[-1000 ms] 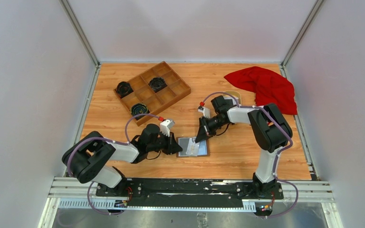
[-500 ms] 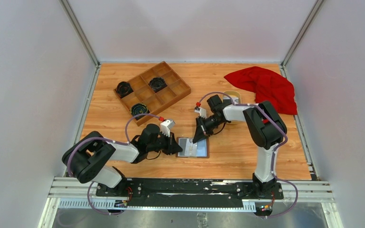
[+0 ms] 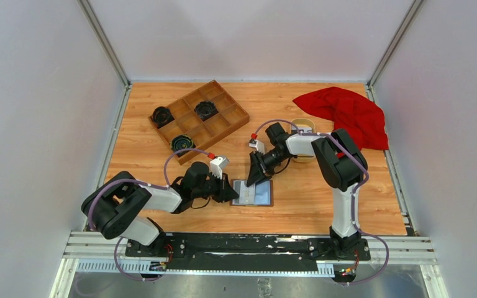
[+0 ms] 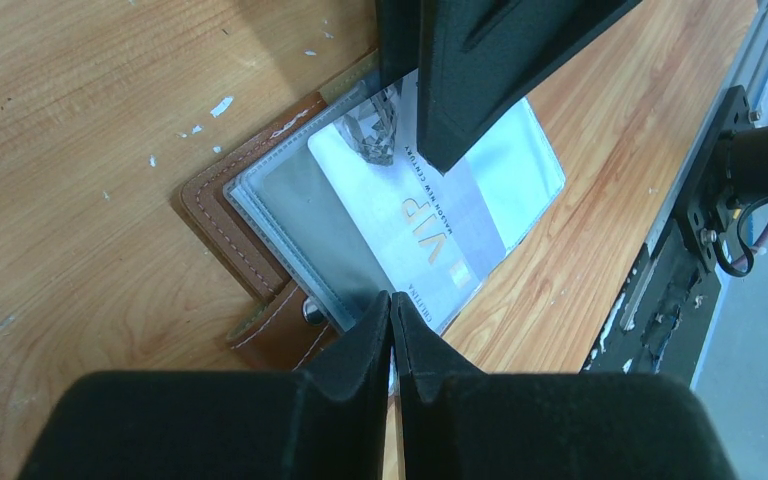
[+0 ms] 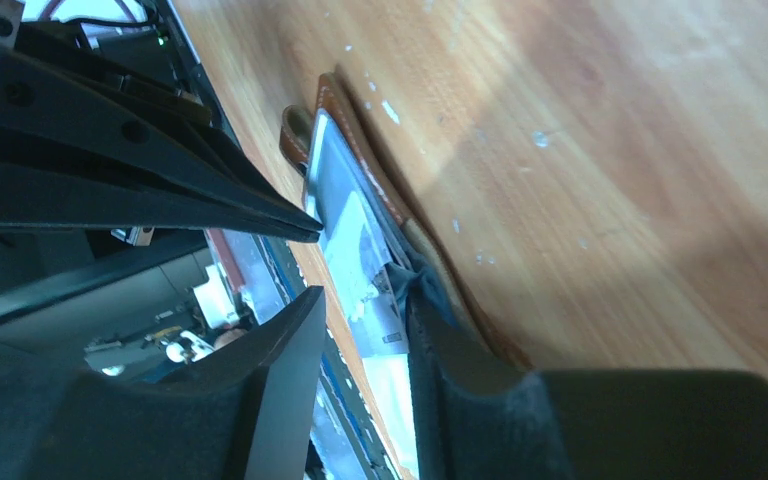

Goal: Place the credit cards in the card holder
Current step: Insert the credit card into the card holder.

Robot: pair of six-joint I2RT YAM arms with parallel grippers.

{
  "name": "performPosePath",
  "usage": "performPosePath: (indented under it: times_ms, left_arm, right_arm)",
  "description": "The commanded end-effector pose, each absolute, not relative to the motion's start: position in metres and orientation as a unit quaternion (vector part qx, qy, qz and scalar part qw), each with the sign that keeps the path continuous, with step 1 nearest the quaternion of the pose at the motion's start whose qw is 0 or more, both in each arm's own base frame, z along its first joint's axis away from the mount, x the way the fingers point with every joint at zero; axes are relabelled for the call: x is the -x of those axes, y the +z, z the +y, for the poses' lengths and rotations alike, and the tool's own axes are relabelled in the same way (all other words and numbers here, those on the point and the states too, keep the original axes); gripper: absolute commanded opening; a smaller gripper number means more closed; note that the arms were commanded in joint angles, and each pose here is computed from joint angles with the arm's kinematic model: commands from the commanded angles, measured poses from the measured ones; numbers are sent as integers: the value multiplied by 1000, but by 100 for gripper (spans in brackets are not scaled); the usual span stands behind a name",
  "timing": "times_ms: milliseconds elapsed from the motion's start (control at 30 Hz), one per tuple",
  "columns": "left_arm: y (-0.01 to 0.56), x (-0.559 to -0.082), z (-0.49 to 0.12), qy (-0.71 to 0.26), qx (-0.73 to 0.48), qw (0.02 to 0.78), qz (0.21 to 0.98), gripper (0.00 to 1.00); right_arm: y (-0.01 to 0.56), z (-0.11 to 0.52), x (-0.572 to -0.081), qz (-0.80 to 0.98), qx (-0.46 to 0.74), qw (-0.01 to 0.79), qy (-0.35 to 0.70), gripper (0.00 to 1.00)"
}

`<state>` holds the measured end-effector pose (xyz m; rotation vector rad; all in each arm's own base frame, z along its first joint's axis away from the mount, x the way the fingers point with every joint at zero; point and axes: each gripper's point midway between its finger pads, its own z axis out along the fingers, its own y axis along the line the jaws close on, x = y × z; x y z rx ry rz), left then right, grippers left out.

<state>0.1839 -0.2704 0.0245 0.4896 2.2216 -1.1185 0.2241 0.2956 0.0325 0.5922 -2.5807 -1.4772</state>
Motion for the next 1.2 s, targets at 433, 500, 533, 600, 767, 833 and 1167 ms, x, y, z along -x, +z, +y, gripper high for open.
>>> performPosePath:
  times_ms: [433, 500, 533, 600, 767, 833, 1167]
  left_arm:
    - [3, -172, -259, -395, -192, 273, 856, 8]
    - [2, -172, -258, -395, -192, 272, 856, 8]
    - [2, -172, -258, -395, -192, 272, 856, 8]
    - [3, -172, -259, -395, -193, 272, 856, 8]
    - [2, -172, -259, -396, -193, 270, 856, 8]
    - [2, -171, -259, -397, -194, 269, 856, 8]
    - [1, -170, -259, -398, -193, 265, 857, 8]
  right_arm:
    - [46, 270, -240, -855, -355, -39, -377, 63]
    - [53, 266, -241, -844, -385, -55, -370, 60]
    - [57, 265, -240, -835, -401, -62, -371, 58]
    - [62, 263, -236, -808, -448, -83, -373, 50]
    - [63, 260, -222, -753, -540, -116, -358, 29]
    - [62, 263, -215, -729, -572, -126, -355, 24]
    - [29, 267, -203, -686, -658, -119, -286, 17]
